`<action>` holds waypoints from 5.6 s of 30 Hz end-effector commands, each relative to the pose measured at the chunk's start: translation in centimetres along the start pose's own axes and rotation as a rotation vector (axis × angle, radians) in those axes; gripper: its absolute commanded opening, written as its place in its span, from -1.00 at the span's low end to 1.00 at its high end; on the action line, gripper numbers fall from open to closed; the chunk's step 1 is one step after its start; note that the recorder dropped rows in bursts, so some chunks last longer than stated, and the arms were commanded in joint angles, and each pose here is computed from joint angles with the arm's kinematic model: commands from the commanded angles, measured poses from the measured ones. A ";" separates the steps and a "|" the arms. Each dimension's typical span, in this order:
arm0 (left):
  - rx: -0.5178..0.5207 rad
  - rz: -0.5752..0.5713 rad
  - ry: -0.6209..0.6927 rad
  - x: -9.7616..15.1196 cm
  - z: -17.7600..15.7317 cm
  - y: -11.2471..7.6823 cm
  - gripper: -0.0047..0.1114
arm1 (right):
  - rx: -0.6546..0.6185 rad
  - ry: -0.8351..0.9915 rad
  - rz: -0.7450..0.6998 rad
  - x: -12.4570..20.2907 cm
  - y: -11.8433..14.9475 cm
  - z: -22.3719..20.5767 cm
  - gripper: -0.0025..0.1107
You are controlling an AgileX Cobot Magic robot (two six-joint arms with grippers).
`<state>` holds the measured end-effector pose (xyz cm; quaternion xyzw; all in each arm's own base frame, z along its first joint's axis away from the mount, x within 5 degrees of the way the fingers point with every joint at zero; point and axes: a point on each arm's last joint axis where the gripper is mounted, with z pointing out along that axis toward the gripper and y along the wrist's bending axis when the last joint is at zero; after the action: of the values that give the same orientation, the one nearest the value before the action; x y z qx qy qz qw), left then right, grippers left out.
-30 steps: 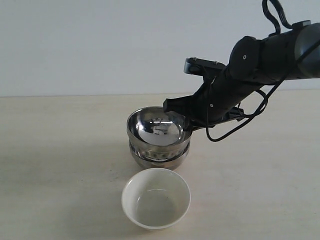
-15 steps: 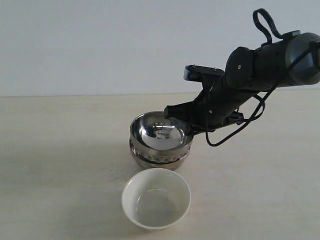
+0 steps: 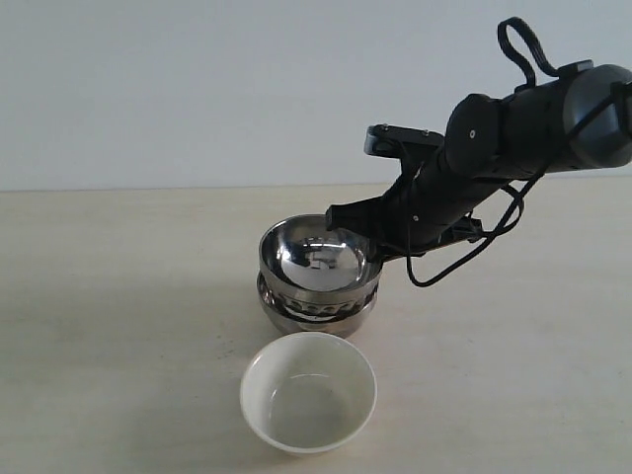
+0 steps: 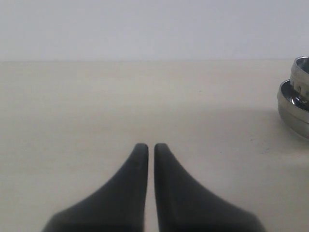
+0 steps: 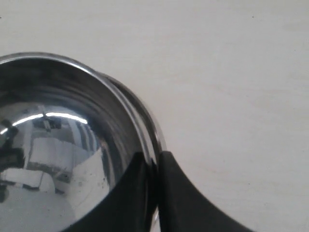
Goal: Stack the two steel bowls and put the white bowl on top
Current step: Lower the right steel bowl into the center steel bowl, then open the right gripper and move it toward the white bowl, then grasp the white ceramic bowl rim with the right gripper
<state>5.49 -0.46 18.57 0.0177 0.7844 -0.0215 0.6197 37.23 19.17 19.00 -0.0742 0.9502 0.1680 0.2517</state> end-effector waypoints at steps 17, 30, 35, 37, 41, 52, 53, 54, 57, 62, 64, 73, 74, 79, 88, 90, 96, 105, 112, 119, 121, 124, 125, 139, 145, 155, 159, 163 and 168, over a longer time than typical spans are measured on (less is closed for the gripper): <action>-0.001 -0.018 -0.006 0.1 0.0 0.0 -0.85 | 0.005 0.018 -0.010 0.1 0.1 -0.1 -0.96; -0.001 -0.018 -0.006 0.1 0.0 0.0 -0.85 | 0.005 0.002 -0.007 -0.1 0.1 -0.1 -0.72; -0.001 -0.018 -0.006 0.1 0.0 0.0 -0.85 | 0.004 0.000 -0.008 -0.1 0.1 -0.1 -0.19; -0.001 -0.018 -0.006 0.1 0.0 0.0 -0.85 | 0.004 0.000 -0.008 -0.1 0.1 -0.1 -0.18; -0.001 -0.018 -0.006 0.1 0.0 0.0 -0.85 | 0.004 -0.007 -0.013 -0.1 0.1 -0.1 -0.18; -0.001 -0.018 -0.006 0.1 0.0 0.0 -0.85 | 0.005 -0.083 -0.073 -1.4 0.8 -4.2 -0.18; -0.001 -0.018 -0.006 0.1 0.0 0.0 -0.85 | 0.010 -0.082 -0.087 -1.4 0.8 -4.6 -0.18; -0.001 -0.018 -0.006 0.1 0.0 0.0 -0.85 | 0.015 -0.082 -0.097 -1.4 0.8 -4.9 -0.18; -0.001 -0.018 -0.006 0.1 0.0 0.0 -0.85 | 0.038 -0.059 -0.103 -1.3 0.7 -6.0 -0.18; -0.001 -0.018 -0.006 0.1 0.0 0.0 -0.85 | 0.056 -0.022 -0.057 -0.7 0.6 -6.7 -0.25; -0.001 -0.018 -0.006 0.1 0.0 0.0 -0.85 | 0.061 -0.010 -0.066 0.2 0.3 -6.5 -0.30; -0.001 -0.018 -0.006 0.1 0.0 0.0 -0.85 | 0.082 0.036 -0.123 5.6 -1.7 -6.1 -0.31; -0.001 -0.018 -0.006 0.1 0.0 0.0 -0.85 | 0.084 0.045 -0.121 6.0 -1.8 -6.2 -0.31; -0.001 -0.018 -0.006 0.1 0.0 0.0 -0.85 | 0.065 0.110 -0.137 8.3 -1.7 -6.1 -0.31; -0.001 -0.018 -0.006 0.1 0.0 0.0 -0.85 | -0.013 0.080 -0.222 10.2 2.4 -5.7 -0.31; -0.001 -0.018 -0.006 0.1 0.0 0.0 -0.85 | -0.023 0.069 -0.203 10.2 2.7 -5.7 -0.31; -0.001 -0.018 -0.006 0.1 0.0 0.0 -0.85 | -0.030 0.070 -0.168 10.6 2.5 -5.5 -0.31; -0.001 -0.018 -0.006 0.1 0.0 0.0 -0.85 | -0.025 0.033 -0.158 11.6 1.8 -5.0 -0.31; -0.001 -0.018 -0.006 0.1 0.0 0.0 -0.85 | -0.042 0.038 -0.120 12.0 2.4 -4.3 -0.31; -0.001 -0.018 -0.006 0.1 0.0 0.0 -0.85 | -0.069 0.026 -0.149 13.2 4.2 -2.7 -0.31; -0.001 -0.018 -0.006 0.1 0.0 0.0 -0.85 | -0.067 0.027 -0.133 13.2 4.1 -2.4 -0.31; -0.001 -0.018 -0.006 0.1 0.0 0.0 -0.85 | -0.064 0.028 -0.131 13.2 4.1 -2.3 -0.31; -0.001 -0.018 -0.006 0.1 0.0 0.0 -0.85 | -0.064 0.028 -0.131 13.2 4.1 -2.3 -0.31; -0.001 -0.018 -0.006 0.1 0.0 0.0 -0.85 | -0.052 0.052 -0.137 13.6 3.9 -1.7 -0.31; -0.001 -0.018 -0.006 0.1 0.0 0.0 -0.85 | -0.029 0.077 -0.144 14.2 3.4 0.0 -0.31; -0.001 -0.018 -0.006 0.1 0.0 0.0 -0.85 | -0.031 0.067 -0.147 14.1 3.4 0.0 -0.38; -0.001 -0.018 -0.006 0.1 0.0 0.0 -0.85 | -0.027 0.085 -0.167 14.3 3.4 0.0 -0.87; -0.001 -0.018 -0.006 0.1 0.0 0.0 -0.85 | -0.023 0.103 -0.193 14.5 3.3 0.0 -0.96; -0.001 -0.018 -0.006 0.1 0.0 0.0 -0.85 | -0.021 0.120 -0.204 14.6 3.3 -0.1 -0.96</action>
<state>5.49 -0.46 18.57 0.0177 0.7844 -0.0215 0.6197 24.20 21.55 12.79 -0.1617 0.9479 0.1573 0.2249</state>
